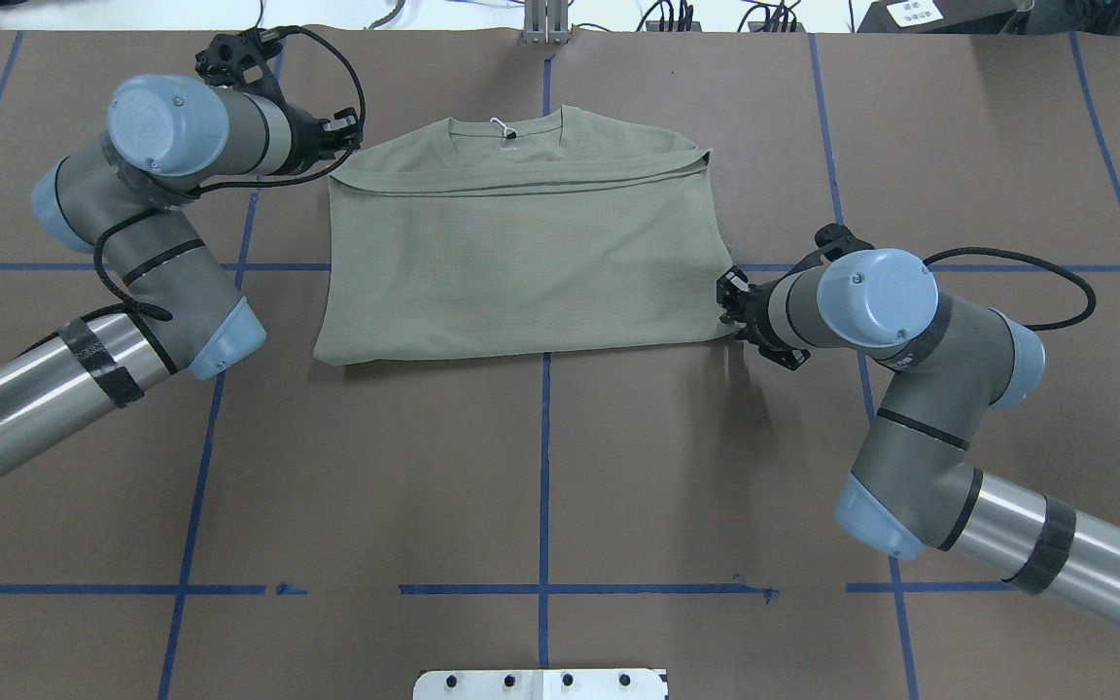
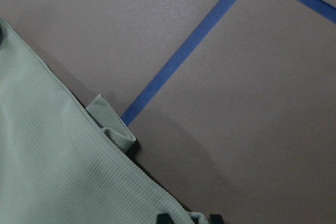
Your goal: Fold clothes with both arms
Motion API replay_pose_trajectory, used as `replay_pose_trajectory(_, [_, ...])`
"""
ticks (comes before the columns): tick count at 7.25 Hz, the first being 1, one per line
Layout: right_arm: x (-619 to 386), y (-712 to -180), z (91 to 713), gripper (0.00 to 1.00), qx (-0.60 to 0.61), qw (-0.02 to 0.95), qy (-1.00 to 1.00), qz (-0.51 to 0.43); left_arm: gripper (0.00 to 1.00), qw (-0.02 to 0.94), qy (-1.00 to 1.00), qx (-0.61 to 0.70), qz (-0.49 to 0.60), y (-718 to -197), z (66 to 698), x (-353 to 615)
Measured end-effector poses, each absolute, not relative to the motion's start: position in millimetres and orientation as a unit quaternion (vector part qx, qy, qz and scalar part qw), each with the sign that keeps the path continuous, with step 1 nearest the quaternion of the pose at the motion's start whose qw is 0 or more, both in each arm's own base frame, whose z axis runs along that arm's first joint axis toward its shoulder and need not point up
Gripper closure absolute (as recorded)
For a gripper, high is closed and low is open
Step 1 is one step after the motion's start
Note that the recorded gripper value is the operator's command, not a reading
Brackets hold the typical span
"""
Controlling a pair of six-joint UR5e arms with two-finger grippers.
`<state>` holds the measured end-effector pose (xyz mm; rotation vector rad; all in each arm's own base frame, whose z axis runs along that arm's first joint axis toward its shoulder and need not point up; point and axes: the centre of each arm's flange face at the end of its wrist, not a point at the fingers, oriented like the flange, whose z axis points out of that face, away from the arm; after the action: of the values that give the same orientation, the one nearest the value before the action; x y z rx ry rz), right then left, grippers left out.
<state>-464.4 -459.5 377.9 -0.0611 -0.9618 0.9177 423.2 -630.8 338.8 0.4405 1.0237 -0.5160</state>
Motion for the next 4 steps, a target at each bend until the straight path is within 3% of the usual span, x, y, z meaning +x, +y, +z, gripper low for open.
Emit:
replay_pose_trajectory(3, [-443,-443,368,1.00,-0.031,0.780,-0.459,0.424,0.57,0.816,0.482,0.207,-0.241,-630,338,423])
replay_pose_trajectory(4, [-422,-413,359,1.00,-0.040,0.780,-0.465,0.416,0.34,0.814,0.489,0.205,-0.237,-628,333,422])
